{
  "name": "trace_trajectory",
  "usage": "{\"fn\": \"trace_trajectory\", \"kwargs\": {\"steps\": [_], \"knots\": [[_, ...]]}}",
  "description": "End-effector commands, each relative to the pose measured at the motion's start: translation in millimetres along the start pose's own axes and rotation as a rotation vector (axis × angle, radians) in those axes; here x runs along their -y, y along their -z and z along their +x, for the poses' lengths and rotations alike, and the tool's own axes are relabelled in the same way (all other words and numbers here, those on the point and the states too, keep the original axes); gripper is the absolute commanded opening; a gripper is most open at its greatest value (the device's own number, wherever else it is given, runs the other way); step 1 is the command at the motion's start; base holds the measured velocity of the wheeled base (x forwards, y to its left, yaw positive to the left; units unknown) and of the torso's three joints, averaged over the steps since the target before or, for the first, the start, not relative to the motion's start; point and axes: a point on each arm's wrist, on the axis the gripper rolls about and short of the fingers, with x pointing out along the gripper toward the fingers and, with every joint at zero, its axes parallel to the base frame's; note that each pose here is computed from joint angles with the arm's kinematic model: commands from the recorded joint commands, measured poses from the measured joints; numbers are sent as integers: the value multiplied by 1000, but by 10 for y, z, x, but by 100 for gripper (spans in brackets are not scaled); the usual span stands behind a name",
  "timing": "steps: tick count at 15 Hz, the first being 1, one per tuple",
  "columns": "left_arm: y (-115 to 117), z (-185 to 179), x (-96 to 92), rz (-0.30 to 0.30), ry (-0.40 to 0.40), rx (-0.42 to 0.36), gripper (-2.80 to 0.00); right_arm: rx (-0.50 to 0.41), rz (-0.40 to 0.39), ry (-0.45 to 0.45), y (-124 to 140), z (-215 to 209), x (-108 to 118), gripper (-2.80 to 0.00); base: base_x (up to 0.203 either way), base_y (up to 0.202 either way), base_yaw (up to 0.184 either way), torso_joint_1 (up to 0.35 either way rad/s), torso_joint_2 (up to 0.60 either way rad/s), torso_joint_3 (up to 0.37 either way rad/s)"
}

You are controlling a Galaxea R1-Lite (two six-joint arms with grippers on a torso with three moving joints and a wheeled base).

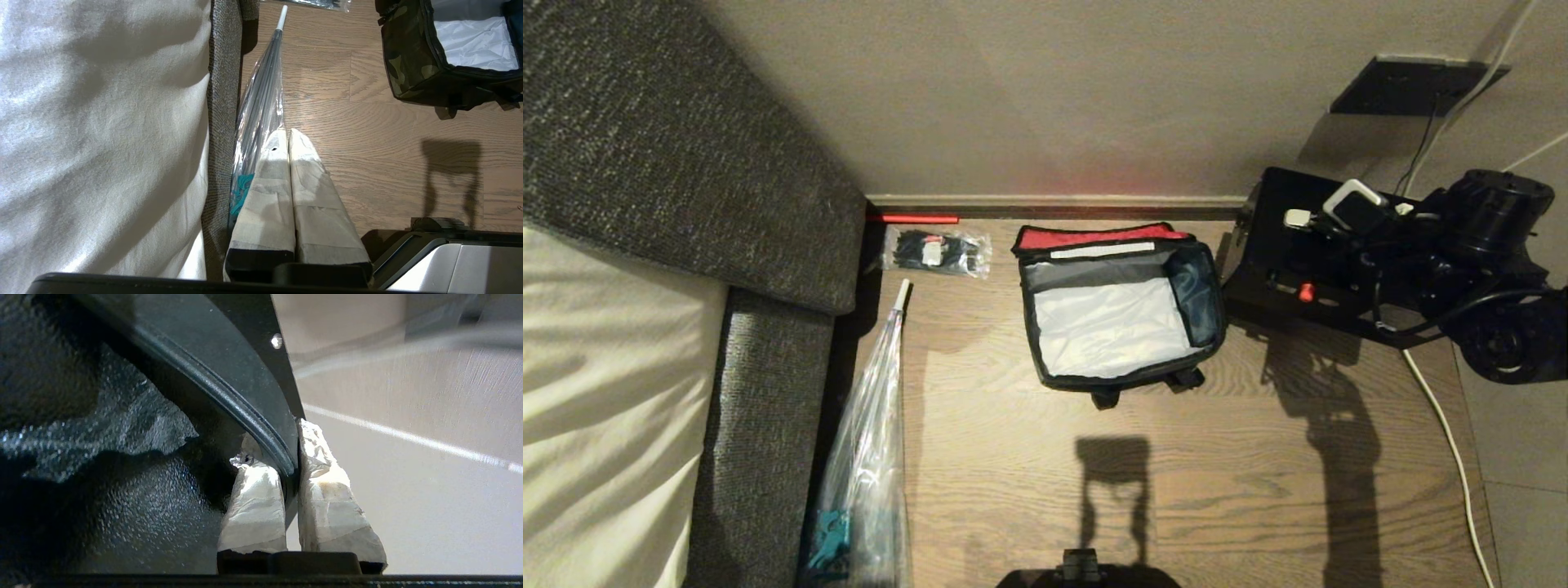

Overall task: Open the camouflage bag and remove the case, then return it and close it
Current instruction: Place the black box back

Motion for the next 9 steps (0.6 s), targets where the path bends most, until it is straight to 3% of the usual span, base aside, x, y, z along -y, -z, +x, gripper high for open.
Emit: {"fn": "trace_trajectory", "kwargs": {"steps": [1, 9], "knots": [[8, 1, 0, 0, -1, -1, -280, 51, 18, 22, -171, -105, 141, -280, 0, 0, 0, 0, 0, 0], [5, 0, 0, 0, -1, 0, -280, 81, 20, -25, -413, -212, 403, -280, 0, 0, 0, 0, 0, 0]]}}
